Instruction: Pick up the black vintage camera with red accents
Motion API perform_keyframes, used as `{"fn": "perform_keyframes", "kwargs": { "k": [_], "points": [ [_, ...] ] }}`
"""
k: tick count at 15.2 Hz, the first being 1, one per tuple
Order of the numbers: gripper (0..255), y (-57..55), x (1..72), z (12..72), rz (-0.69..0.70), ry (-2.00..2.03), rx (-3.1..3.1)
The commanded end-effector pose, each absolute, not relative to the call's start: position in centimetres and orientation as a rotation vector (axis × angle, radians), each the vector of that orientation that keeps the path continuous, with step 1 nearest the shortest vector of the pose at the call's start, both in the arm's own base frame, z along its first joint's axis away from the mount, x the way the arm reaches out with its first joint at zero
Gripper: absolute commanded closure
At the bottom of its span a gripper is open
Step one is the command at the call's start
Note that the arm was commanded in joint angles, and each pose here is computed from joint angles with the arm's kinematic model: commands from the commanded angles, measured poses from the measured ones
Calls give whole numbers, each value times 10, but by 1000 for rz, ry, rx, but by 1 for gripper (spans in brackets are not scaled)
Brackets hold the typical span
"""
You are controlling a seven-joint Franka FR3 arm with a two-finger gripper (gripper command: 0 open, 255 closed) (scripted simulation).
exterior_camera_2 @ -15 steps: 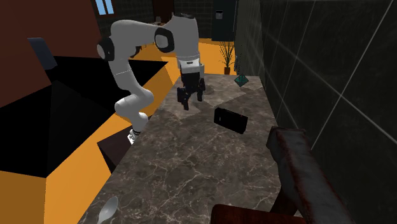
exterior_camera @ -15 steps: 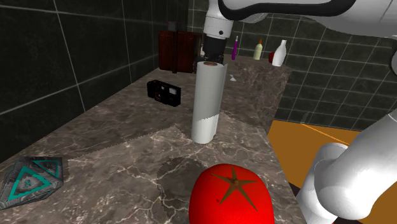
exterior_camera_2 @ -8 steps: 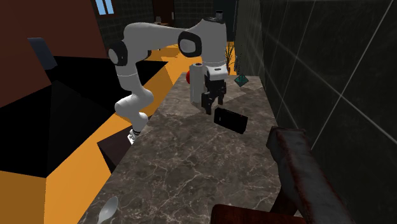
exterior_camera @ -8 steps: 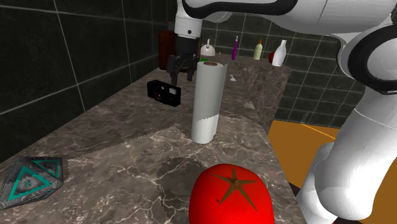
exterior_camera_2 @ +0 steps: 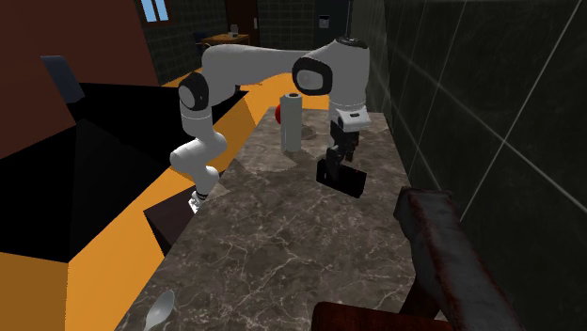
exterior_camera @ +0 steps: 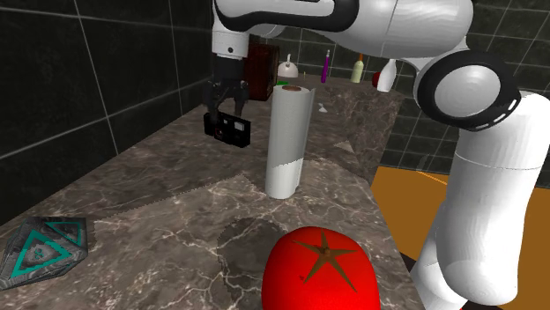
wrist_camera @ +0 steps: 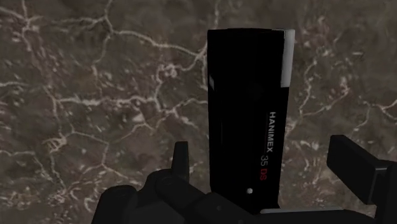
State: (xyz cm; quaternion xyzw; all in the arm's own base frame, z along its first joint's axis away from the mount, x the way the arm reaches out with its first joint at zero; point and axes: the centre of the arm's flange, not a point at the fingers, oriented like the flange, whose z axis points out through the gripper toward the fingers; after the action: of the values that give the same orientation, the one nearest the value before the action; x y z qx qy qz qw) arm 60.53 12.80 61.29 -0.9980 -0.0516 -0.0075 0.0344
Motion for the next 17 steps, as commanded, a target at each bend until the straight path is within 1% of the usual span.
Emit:
{"fn": "perform_keyframes", "kwargs": {
  "k": [1,6,7,17],
  "points": [
    [0,128,608,603,-23,-159,-3068],
    [0,128,608,584,-23,-159,-3068],
    [255,129,607,585,-23,-159,-3068],
    [255,128,608,590,-23,-159,-3068]
  ]
}}
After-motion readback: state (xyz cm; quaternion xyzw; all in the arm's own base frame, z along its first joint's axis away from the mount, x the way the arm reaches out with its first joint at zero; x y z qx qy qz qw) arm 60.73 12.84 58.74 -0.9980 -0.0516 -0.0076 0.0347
